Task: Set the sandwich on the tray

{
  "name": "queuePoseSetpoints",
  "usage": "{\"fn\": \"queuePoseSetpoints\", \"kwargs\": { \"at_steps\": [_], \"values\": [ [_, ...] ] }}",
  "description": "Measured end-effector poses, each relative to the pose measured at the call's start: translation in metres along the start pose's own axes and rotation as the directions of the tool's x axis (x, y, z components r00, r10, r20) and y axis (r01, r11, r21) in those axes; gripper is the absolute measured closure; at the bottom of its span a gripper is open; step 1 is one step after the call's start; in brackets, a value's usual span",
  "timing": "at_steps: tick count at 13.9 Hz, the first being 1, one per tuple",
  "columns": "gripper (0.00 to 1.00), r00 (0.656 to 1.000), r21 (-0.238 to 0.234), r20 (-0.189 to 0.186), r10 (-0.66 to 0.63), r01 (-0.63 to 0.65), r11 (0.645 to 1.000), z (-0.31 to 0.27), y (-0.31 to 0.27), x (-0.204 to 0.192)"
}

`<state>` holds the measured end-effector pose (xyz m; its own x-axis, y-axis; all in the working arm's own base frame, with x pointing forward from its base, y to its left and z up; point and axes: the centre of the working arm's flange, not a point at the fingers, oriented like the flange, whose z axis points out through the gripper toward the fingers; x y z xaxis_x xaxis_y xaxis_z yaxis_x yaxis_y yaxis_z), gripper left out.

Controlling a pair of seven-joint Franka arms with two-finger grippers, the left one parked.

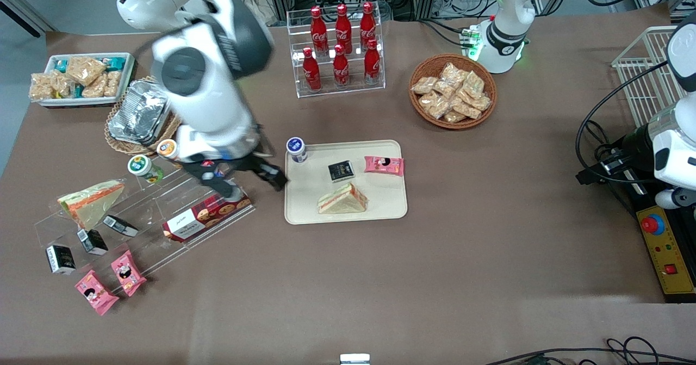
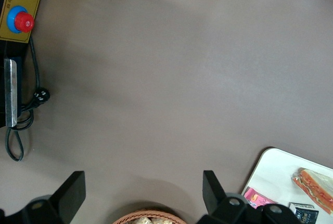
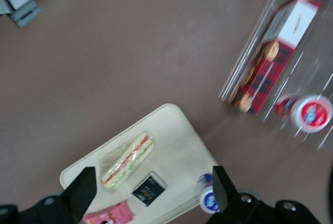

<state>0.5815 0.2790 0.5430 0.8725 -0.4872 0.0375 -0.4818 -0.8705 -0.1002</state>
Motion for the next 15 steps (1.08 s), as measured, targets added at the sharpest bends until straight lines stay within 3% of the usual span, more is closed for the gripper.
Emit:
{"fn": "queuePoseSetpoints", "kwargs": {
  "at_steps": [2, 4, 12, 15],
  "values": [
    [0.01, 0.990, 0.000, -0.028, -0.138, 0.138, 0.990, -0.030, 0.045, 0.035],
    [0.01, 0.962, -0.048, -0.062, -0.265, 0.263, 0.964, -0.047, 0.085, 0.058],
    [0.01, 0.808, -0.091, -0.070, -0.585, 0.579, 0.811, -0.083, 0.230, 0.149],
    [0.01, 0.788, -0.100, -0.085, -0.610, 0.602, 0.792, -0.093, 0.241, 0.155]
  ]
}}
